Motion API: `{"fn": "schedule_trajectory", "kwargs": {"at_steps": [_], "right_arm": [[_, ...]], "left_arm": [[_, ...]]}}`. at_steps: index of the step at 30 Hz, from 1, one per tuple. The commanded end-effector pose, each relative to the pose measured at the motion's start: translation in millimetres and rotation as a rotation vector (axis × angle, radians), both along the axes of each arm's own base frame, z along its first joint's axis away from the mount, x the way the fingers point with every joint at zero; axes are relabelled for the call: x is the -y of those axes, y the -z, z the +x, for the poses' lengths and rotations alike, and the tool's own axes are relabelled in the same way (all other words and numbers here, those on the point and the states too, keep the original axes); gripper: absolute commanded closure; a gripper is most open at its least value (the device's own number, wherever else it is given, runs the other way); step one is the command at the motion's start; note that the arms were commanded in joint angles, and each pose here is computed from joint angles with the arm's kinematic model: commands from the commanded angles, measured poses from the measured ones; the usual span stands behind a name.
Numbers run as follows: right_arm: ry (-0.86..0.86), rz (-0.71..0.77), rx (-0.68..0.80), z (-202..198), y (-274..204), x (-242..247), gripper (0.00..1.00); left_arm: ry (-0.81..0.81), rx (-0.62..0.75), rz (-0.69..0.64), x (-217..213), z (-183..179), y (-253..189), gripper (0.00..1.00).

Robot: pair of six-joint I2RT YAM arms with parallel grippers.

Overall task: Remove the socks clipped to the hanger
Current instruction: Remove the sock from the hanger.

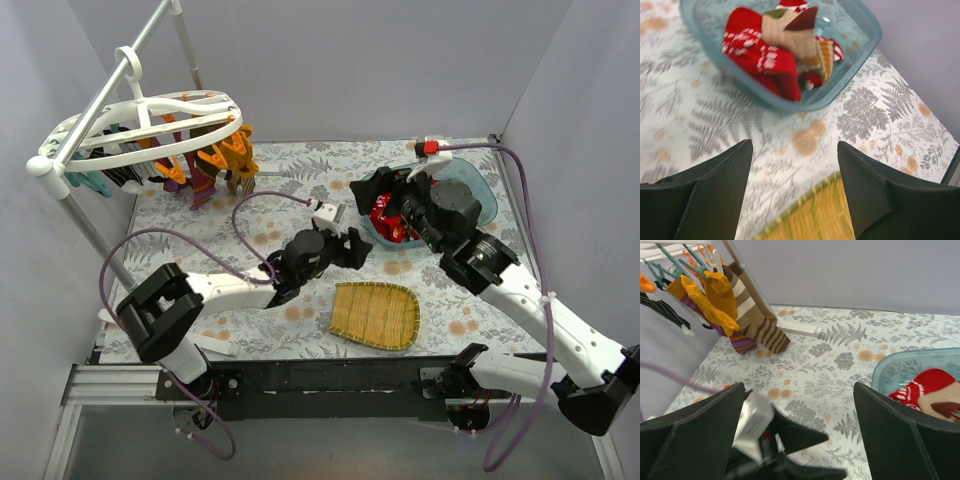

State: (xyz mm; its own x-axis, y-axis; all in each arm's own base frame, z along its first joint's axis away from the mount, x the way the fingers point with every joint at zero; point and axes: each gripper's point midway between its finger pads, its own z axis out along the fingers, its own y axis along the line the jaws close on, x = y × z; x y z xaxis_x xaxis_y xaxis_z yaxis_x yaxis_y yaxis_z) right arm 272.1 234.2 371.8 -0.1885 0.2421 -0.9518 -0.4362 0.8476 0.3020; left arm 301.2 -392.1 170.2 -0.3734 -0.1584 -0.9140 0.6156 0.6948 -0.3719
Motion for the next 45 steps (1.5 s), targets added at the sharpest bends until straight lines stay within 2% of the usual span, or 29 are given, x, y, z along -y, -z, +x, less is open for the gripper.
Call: {"fn": "schedule_trajectory", "kwargs": {"at_steps": [1, 2, 5, 6, 7, 9, 11, 12, 13, 16, 21, 22, 23, 25, 26, 28, 29, 32, 35, 36, 38, 39, 42, 45], "right_arm": [[-0.299, 0.169, 0.049, 18.3, -23.1, -44.5, 0.04], [-0.354, 0.153, 0.072, 18.4, -26.8, -54.0, 0.04], [-0.46, 0.13, 0.079, 32.4, -17.3, -86.5, 0.06], [-0.487, 0.131, 0.11, 35.0, -28.1, -94.5, 0.07], [-0.509, 0.124, 0.095, 45.1, -17.1, -108.5, 0.08], [-0.565, 0.124, 0.126, 45.1, -26.4, -127.7, 0.09], [-0.587, 0.097, 0.123, 54.3, -12.5, -149.0, 0.1], [-0.6, 0.1, 0.154, 50.6, -24.8, -160.5, 0.1], [-0.601, 0.066, 0.153, 57.6, -10.8, -172.4, 0.1], [-0.596, 0.052, 0.183, 66.3, -8.9, -196.0, 0.1], [-0.595, 0.078, 0.206, 84.6, -13.9, -216.9, 0.1], [-0.602, 0.072, 0.186, 90.2, -3.2, -225.2, 0.1], [-0.614, 0.091, 0.21, 91.3, -18.6, -228.7, 0.1], [-0.621, 0.082, 0.189, 98.0, -8.4, -239.9, 0.1], [-0.618, 0.093, 0.215, 99.6, -23.7, -242.9, 0.1], [-0.616, 0.08, 0.192, 107.7, -14.6, -252.5, 0.12], [-0.611, 0.089, 0.209, 110.5, -25.5, -254.3, 0.13], [-0.598, 0.084, 0.198, 119.2, -20.4, -260.1, 0.22], [-0.584, 0.08, 0.195, 124.3, -18.7, -262.0, 0.37], [-0.584, 0.077, 0.192, 124.4, -16.8, -263.0, 0.47], [-0.581, 0.073, 0.193, 124.2, -16.4, -260.8, 0.58], [-0.579, 0.072, 0.194, 123.1, -16.7, -259.2, 0.67], [-0.579, 0.083, 0.206, 114.1, -21.6, -250.0, 0.8], [-0.586, 0.094, 0.219, 100.4, -31.2, -238.7, 0.87]], "left_arm": [[-0.172, -0.108, -0.012, -56.7, -19.8, 23.7, 0.33], [-0.2, -0.149, -0.033, -64.9, -25.5, 28.2, 0.33], [-0.31, -0.227, 0.014, -102.3, -39.8, 52.0, 0.33], [-0.338, -0.249, -0.01, -111.9, -46.0, 51.2, 0.33], [-0.367, -0.278, 0.026, -122.9, -51.4, 60.5, 0.33], [-0.431, -0.294, -0.013, -138.5, -54.0, 53.8, 0.33], [-0.48, -0.323, 0.032, -156.3, -60.3, 65.0, 0.34], [-0.486, -0.332, 0.033, -159.1, -62.2, 64.7, 0.34], [-0.493, -0.343, 0.031, -163.3, -65.3, 62.7, 0.34], [-0.502, -0.369, 0.063, -172.2, -72.4, 66.1, 0.34], [-0.504, -0.36, 0.037, -180.8, -77.5, 49.8, 0.33], [-0.508, -0.362, 0.048, -183.7, -78.9, 50.4, 0.33], [-0.509, -0.356, 0.032, -185.1, -79.3, 44.6, 0.33], [-0.51, -0.355, 0.035, -187.3, -80.5, 42.9, 0.32], [-0.508, -0.355, 0.037, -187.8, -81.1, 43.0, 0.32], [-0.51, -0.358, 0.045, -189.0, -81.9, 42.6, 0.33], [-0.508, -0.359, 0.046, -189.0, -82.4, 42.4, 0.33], [-0.513, -0.36, 0.048, -191.2, -83.4, 42.3, 0.33], [-0.518, -0.35, 0.037, -192.5, -82.2, 36.2, 0.33], [-0.519, -0.348, 0.035, -192.9, -82.1, 35.2, 0.34], [-0.515, -0.333, 0.027, -192.4, -81.0, 28.4, 0.35], [-0.52, -0.33, 0.026, -193.6, -80.4, 27.0, 0.35], [-0.522, -0.312, 0.014, -194.0, -78.5, 19.3, 0.35], [-0.518, -0.295, -0.005, -193.3, -77.2, 9.3, 0.36]]}}
